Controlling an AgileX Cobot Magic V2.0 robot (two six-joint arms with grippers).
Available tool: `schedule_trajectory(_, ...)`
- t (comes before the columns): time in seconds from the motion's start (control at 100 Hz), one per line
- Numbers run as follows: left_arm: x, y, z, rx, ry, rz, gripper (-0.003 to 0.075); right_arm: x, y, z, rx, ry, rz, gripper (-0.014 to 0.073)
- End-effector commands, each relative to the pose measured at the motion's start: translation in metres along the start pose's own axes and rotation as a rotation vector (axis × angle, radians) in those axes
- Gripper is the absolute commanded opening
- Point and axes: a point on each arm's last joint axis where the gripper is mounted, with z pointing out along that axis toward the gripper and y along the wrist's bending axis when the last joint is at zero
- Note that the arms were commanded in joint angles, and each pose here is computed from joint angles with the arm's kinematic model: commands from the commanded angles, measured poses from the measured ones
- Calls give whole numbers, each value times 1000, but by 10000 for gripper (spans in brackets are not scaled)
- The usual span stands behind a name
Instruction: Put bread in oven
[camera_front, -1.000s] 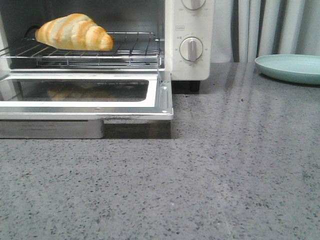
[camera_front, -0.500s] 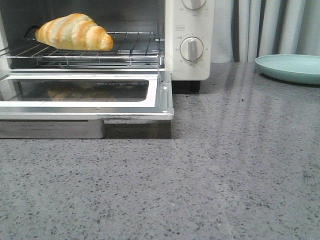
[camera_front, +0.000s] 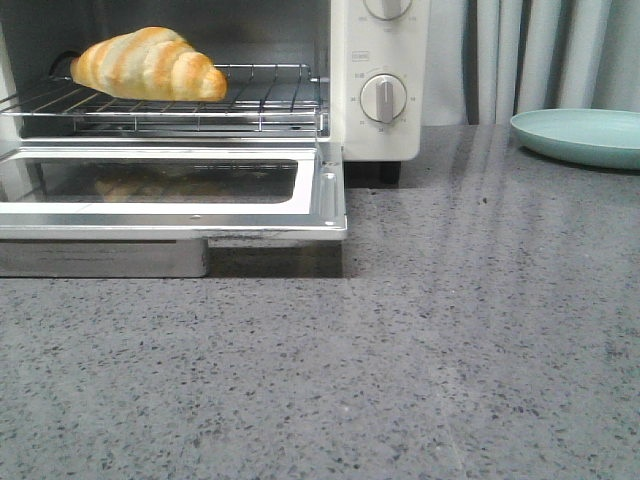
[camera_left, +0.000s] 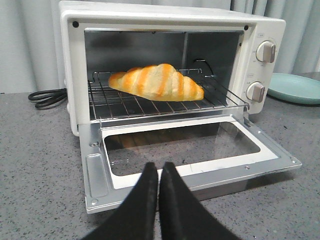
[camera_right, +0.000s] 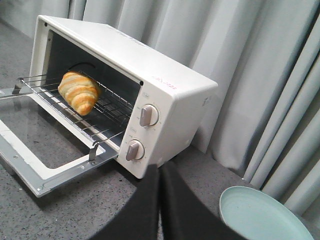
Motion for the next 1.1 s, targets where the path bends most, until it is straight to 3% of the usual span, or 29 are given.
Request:
schedule_trajectory(0.0, -15, 0, -9, -4, -134, -20, -21, -11, -4, -1, 20, -68, -26, -48)
schedule_trajectory(0.31, -5, 1, -1, -14, -152, -19, -21, -11, -4, -1, 20, -68, -26, -48)
schedule_trajectory(0.47, 11, 5, 15, -89, -333, 133, -21, -11, -4, -1, 20, -68, -26, -48)
schedule_trajectory(0.57, 30, 5, 24, -86, -411, 125, -21, -11, -4, -1, 20, -68, -26, -48)
schedule_trajectory(0.68, 55, 5, 32, -75, -365, 20, -21, -11, -4, -1, 20, -68, -26, -48)
schedule_trajectory(0.84, 65, 5, 36, -67, -230, 15, -21, -11, -4, -1, 20, -68, -26, -48)
schedule_trajectory(1.09, 86, 10, 37, -164, -8, -104, -21, -11, -4, -1, 20, -68, -26, -48)
